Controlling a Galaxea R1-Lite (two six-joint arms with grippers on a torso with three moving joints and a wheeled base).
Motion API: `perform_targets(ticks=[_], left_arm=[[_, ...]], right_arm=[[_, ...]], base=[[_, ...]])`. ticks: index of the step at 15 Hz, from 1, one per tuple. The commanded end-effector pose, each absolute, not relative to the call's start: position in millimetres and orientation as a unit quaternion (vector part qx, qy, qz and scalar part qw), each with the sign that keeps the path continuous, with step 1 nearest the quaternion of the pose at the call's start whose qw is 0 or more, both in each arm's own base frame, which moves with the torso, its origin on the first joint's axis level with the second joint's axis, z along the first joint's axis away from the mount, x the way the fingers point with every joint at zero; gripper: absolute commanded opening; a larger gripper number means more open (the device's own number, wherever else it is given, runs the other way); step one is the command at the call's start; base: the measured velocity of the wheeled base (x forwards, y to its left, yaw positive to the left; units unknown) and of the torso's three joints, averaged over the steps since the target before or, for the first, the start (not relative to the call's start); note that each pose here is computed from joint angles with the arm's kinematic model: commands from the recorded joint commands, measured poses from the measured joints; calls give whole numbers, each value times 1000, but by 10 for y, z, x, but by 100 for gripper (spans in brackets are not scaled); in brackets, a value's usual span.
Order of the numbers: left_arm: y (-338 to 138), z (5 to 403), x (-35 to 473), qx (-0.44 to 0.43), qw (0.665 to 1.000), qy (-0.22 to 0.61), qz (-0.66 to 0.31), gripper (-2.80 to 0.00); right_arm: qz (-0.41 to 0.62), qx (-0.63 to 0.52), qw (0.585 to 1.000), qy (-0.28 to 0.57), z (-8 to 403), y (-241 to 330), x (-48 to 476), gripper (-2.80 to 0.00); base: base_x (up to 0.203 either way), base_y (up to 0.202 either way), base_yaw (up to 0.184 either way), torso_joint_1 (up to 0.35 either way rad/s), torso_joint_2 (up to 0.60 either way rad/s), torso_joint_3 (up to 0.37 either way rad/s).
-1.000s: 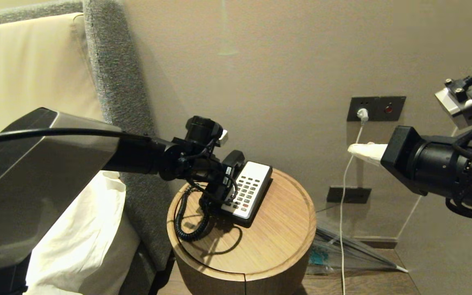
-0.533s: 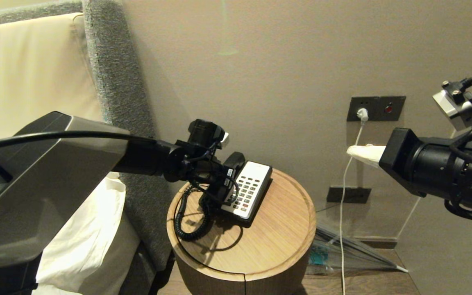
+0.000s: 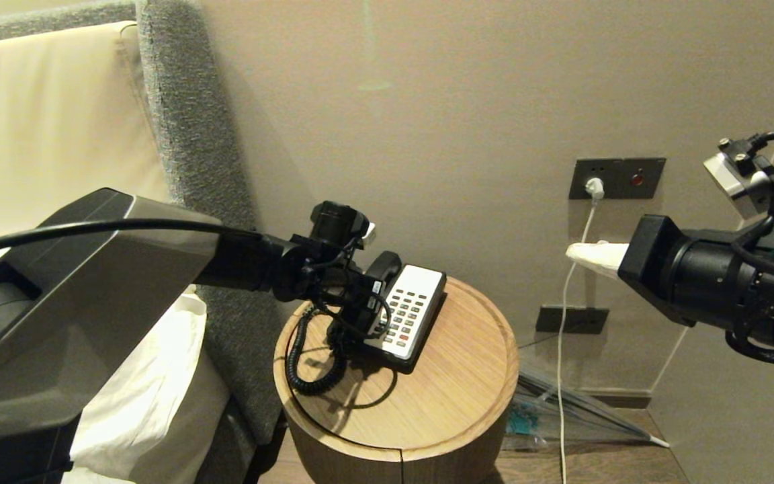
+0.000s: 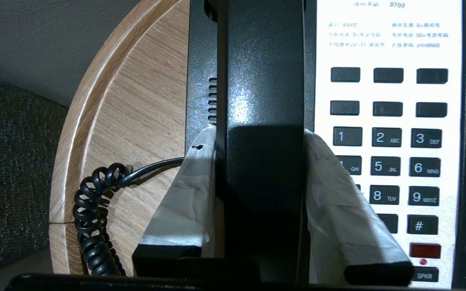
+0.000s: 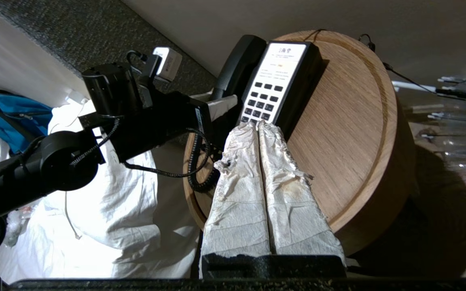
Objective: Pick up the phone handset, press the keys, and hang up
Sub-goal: Put the handset back, then end the call using the dial pad
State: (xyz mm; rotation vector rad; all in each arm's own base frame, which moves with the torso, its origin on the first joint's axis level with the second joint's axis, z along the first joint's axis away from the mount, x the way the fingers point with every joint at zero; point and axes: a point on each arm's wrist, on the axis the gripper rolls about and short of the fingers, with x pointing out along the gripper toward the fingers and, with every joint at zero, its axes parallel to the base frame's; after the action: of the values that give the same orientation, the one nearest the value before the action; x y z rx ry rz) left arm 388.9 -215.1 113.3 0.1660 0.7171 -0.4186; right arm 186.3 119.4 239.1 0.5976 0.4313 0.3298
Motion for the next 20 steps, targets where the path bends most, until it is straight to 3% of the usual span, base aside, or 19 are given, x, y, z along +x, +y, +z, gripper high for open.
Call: perform_targets(ticks=[1, 3, 4, 12, 16, 20], left_arm=[[-2153, 1093, 3893, 80, 909, 354, -206, -280], [-2163, 1081, 3908, 80, 909, 352, -207, -280], [-2172, 1080, 3925, 76, 912, 346, -206, 0], [-2147, 1375, 3891, 57, 930, 301, -202, 0], [-2004, 1985, 3623, 10, 947, 248, -203, 0], [-1698, 2766, 2994, -84, 958, 181, -207, 0]], right_arm=[[160, 292, 919, 210, 2359, 1204, 1877, -280], [162, 294, 918, 211, 2346, 1207, 1874, -280], [161, 294, 918, 212, 2340, 1210, 1879, -280], [166, 287, 916, 225, 2264, 1243, 1851, -280], [190, 279, 913, 228, 2179, 1366, 1799, -280], [185, 274, 915, 230, 2133, 1414, 1850, -280]], base=[[0, 0, 0, 0, 0, 0], [0, 0, 0, 0, 0, 0], [0, 0, 0, 0, 0, 0], [0, 0, 0, 0, 0, 0], [0, 0, 0, 0, 0, 0], [0, 0, 0, 0, 0, 0]])
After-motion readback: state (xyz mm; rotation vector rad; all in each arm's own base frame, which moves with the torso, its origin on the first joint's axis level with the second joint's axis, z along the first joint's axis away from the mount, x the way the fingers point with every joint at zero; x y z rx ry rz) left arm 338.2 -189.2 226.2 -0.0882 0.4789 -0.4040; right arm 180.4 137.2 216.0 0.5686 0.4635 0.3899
